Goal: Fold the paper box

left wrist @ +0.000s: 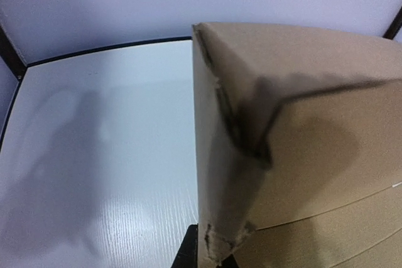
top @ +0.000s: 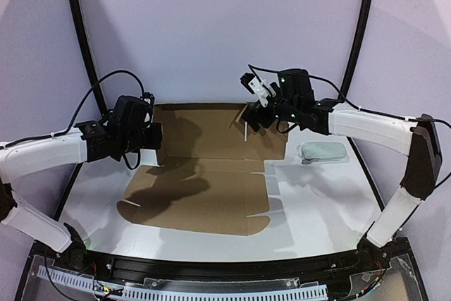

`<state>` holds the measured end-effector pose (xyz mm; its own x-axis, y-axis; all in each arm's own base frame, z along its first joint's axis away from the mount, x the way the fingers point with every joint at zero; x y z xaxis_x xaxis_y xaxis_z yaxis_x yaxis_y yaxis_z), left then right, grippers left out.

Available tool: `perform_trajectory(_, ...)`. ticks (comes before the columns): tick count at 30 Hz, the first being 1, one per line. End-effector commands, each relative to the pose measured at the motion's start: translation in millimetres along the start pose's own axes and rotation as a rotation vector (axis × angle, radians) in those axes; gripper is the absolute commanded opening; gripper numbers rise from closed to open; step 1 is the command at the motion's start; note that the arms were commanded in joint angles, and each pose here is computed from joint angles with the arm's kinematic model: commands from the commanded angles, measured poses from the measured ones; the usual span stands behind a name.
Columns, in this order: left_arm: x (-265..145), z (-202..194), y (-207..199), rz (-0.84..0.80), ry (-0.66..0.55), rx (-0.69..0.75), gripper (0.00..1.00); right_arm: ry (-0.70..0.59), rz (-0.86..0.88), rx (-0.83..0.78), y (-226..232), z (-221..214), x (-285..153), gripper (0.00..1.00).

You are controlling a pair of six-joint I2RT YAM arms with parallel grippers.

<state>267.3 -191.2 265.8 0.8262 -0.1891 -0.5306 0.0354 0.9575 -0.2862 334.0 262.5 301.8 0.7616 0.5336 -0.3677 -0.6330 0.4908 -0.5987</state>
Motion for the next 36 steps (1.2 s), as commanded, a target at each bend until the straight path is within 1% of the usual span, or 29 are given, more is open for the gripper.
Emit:
perform_trajectory(1, -16, 11, 3, 0.032, -0.12, -0.124, 0.01, 0.006, -0.144, 0.062, -17, 10, -28, 0.98)
perform_trajectory(2, -17, 12, 5, 0.049, -0.139, -0.139, 0.01, 0.014, -0.162, 0.06, -18, 8, -34, 0.98)
perform_trajectory(5, -20, 12, 7, 0.031, -0.182, -0.188, 0.01, 0.05, -0.221, 0.078, -21, 1, -56, 0.98)
perform_trajectory(8, -20, 13, 10, 0.025, -0.21, -0.215, 0.01, 0.068, -0.245, 0.127, -24, -4, -79, 0.98)
perform_trajectory(11, -21, 12, 11, 0.025, -0.224, -0.231, 0.01, 0.088, -0.279, 0.211, -26, -15, -105, 0.98)
perform_trajectory(14, -24, 13, 12, 0.012, -0.247, -0.255, 0.01, 0.072, -0.27, 0.368, -29, -30, -132, 0.98)
perform_trajectory(16, -24, 11, 13, -0.008, -0.261, -0.272, 0.01, 0.037, -0.203, 0.514, -27, -42, -147, 0.98)
perform_trajectory(20, -30, 12, 15, -0.085, -0.314, -0.322, 0.01, 0.046, -0.069, 0.809, -20, -74, -162, 0.98)
perform_trajectory(21, -35, 15, 14, -0.122, -0.342, -0.344, 0.01, 0.048, -0.05, 0.849, -19, -81, -163, 0.98)
perform_trajectory(24, -41, 14, 15, -0.2, -0.362, -0.374, 0.01, -0.035, 0.111, 0.949, -5, -91, -157, 0.98)
perform_trajectory(27, -45, 15, 14, -0.272, -0.365, -0.394, 0.01, -0.154, 0.265, 0.975, 1, -86, -149, 0.98)
perform_trajectory(30, -48, 14, 14, -0.309, -0.372, -0.424, 0.01, -0.204, 0.398, 0.971, 7, -82, -142, 0.98)
perform_trajectory(36, -48, 11, 14, -0.352, -0.375, -0.444, 0.01, -0.306, 0.474, 0.925, 6, -75, -138, 0.98)
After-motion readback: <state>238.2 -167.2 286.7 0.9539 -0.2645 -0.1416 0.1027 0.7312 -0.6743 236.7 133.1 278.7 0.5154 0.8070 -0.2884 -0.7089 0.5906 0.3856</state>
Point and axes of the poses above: each gripper's point midway between its finger pads, its own x axis out along the fingers, its own y axis along the line the jaws close on, z = x × y, the point moved 10 cm from there along -x, back along the fingers, and after that the axes turned 15 degrees about -x, right-handed, at the moved point
